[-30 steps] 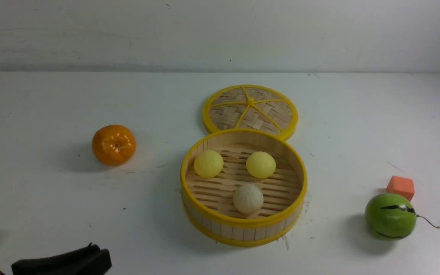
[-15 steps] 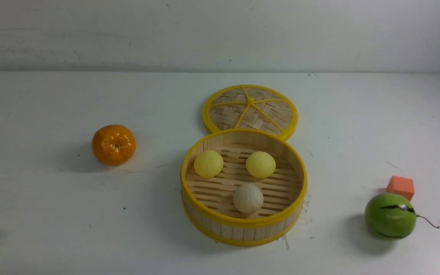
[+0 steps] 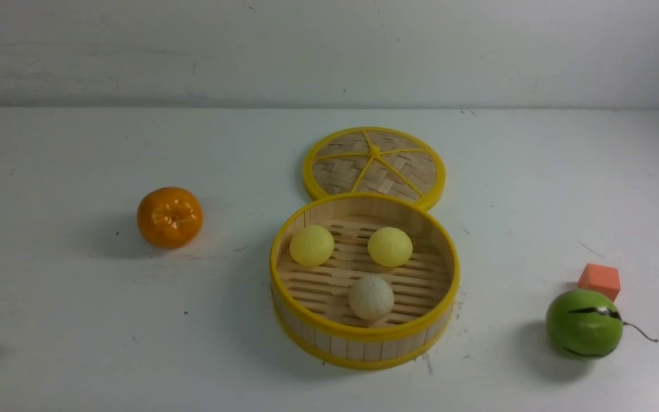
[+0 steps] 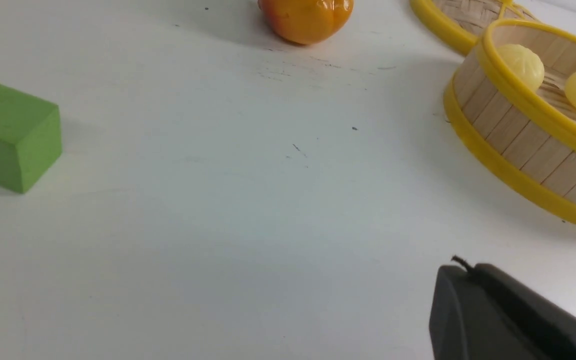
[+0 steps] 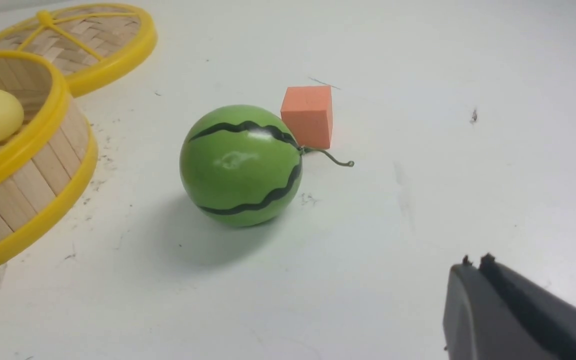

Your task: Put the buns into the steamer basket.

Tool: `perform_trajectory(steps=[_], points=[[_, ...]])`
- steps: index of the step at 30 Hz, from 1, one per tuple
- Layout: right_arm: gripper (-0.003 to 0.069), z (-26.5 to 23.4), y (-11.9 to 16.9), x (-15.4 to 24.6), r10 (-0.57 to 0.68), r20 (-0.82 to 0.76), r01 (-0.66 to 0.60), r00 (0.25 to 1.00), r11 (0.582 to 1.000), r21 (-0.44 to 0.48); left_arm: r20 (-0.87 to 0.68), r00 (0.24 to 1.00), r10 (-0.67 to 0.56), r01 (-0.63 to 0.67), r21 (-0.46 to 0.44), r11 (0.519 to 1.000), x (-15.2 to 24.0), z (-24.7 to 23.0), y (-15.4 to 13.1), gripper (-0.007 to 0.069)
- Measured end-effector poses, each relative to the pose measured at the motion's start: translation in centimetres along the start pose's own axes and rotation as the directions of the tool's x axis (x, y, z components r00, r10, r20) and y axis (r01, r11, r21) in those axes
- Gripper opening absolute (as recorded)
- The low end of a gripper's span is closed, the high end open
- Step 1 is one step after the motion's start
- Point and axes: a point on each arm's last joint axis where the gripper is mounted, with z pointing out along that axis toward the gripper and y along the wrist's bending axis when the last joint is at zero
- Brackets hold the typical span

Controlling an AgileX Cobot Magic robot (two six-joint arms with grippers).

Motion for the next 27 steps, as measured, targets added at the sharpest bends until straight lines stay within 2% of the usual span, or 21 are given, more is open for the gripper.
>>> perform_trajectory(steps=[27], points=[[0.0025, 0.0, 0.0, 0.0, 0.0, 0.0, 0.0, 1.0, 1.0, 0.0, 0.001, 1.0, -0.002, 0.002, 0.001, 1.0, -0.01, 0.0, -0.01, -0.0013]])
